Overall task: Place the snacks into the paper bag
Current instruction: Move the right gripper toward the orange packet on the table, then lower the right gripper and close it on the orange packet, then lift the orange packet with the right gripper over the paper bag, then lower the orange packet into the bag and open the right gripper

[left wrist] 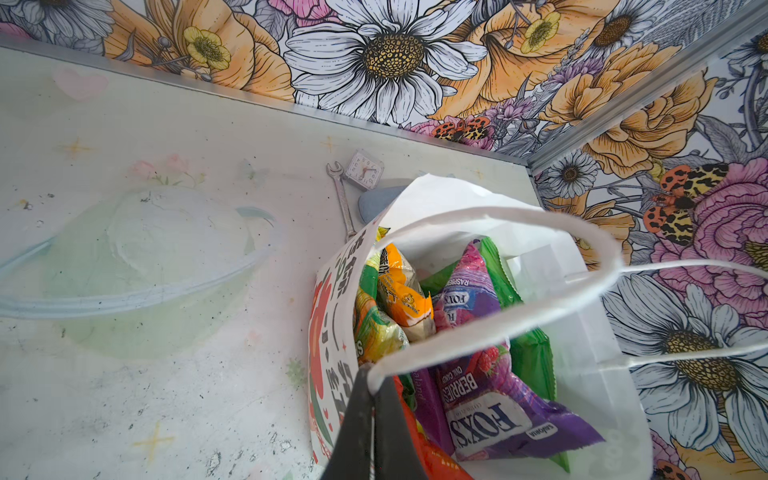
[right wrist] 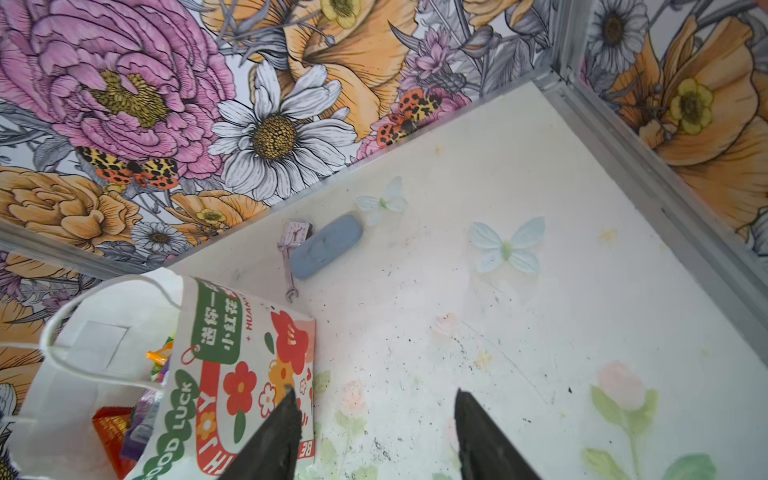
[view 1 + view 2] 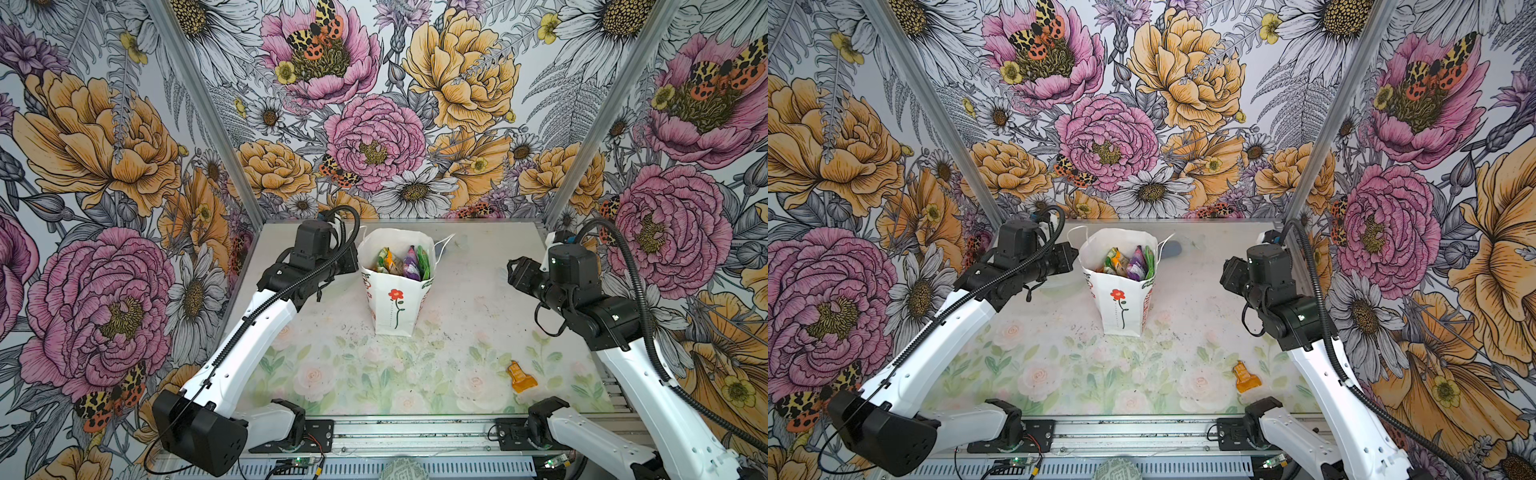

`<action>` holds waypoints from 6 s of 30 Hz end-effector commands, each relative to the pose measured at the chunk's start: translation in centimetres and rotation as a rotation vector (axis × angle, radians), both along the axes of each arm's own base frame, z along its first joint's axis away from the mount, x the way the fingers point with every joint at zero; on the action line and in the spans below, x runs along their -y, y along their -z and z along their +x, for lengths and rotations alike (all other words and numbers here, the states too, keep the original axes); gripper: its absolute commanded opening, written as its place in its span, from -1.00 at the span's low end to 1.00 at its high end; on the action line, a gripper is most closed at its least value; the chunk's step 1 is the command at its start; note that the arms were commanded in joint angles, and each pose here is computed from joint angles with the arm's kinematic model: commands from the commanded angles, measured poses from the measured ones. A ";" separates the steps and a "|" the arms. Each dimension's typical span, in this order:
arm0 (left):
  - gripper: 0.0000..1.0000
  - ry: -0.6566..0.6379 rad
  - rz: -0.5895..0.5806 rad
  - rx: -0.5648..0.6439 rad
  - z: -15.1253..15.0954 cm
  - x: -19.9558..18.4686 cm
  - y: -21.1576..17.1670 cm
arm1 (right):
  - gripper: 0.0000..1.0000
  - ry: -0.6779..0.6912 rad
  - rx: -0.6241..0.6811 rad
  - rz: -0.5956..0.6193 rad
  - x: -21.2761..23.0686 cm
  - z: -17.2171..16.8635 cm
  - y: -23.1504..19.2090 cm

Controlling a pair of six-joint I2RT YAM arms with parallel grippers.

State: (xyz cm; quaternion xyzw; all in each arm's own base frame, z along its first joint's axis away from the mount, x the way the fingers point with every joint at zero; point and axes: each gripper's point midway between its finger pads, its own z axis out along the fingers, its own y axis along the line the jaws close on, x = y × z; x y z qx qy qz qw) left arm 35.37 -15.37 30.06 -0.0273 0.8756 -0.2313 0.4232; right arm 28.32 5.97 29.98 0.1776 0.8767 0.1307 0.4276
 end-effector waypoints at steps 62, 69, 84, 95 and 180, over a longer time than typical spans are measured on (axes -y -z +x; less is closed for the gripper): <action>-1.00 -0.033 -0.062 0.124 0.9 -1.0 -4.4 | 0.63 -0.014 -0.721 -0.174 -3.0 -8.3 22.0; -1.00 -0.031 -0.063 0.122 1.0 -0.9 -4.3 | 0.62 -0.136 -0.779 -0.235 -2.1 -8.9 23.3; -1.00 -0.029 -0.065 0.122 1.0 -0.9 -4.4 | 0.67 -0.199 -0.861 -0.197 -3.5 -10.9 27.2; -1.00 -0.035 -0.067 0.122 1.0 -1.2 -4.4 | 0.35 -0.249 -0.874 -0.197 -5.8 -11.3 27.8; -1.00 -0.022 -0.082 0.118 1.0 -1.0 -4.5 | -0.55 -0.696 -0.120 -0.139 -30.6 9.9 0.8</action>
